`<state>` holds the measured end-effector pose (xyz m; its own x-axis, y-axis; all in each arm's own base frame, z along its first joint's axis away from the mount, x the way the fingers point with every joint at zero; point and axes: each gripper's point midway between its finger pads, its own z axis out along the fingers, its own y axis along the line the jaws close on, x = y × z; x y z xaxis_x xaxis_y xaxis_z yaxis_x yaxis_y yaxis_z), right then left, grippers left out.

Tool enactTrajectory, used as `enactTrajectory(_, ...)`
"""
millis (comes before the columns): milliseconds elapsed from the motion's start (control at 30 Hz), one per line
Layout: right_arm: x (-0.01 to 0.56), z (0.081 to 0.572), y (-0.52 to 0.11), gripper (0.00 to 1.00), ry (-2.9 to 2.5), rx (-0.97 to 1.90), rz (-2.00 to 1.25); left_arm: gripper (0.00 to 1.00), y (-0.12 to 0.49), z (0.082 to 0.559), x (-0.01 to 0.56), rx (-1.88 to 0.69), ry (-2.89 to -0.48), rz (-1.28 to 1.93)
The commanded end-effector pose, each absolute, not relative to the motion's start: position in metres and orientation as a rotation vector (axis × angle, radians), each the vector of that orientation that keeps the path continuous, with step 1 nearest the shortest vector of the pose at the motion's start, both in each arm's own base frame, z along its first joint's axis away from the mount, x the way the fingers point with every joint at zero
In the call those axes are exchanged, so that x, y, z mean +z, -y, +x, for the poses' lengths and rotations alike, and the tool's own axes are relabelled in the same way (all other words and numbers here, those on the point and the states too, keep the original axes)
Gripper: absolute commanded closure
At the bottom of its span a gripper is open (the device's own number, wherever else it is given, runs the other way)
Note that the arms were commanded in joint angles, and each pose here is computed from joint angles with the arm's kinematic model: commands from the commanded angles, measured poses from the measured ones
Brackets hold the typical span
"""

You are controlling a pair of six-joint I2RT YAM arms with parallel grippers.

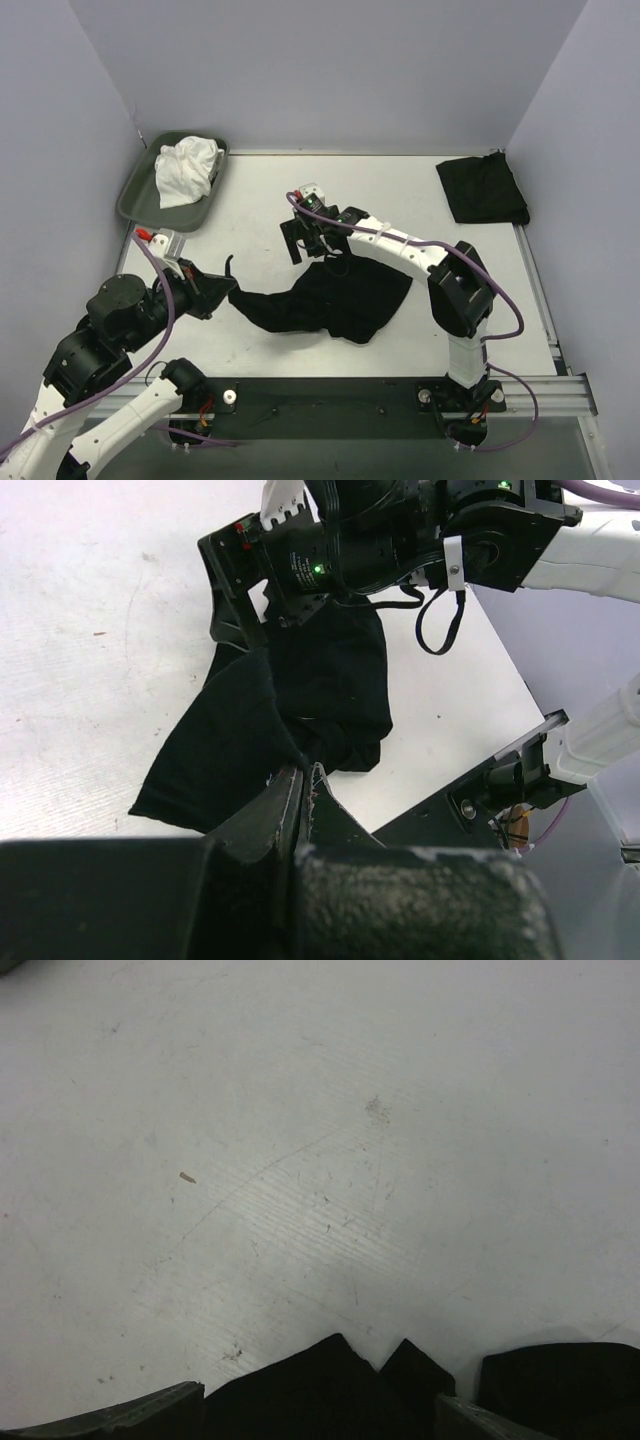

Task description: Fold and stack the t-shirts

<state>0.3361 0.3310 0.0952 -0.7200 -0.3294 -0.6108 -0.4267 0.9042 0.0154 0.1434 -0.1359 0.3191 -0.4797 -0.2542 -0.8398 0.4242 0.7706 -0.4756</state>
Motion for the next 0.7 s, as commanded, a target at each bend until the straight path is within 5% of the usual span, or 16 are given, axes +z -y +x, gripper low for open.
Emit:
enactTrajectory(0, 0.103, 0.313, -0.336, 0.00, -2.474, 0.257, -0.641, 1.00, 0.143, 0.148, 0.338, -0.851, -1.850, 0.126)
enactTrajectory(667, 0.007, 0.250, -0.330, 0.01, -2.687, 0.255, -0.868, 1.00, 0.139, 0.144, 0.353, -0.862, -1.817, 0.125)
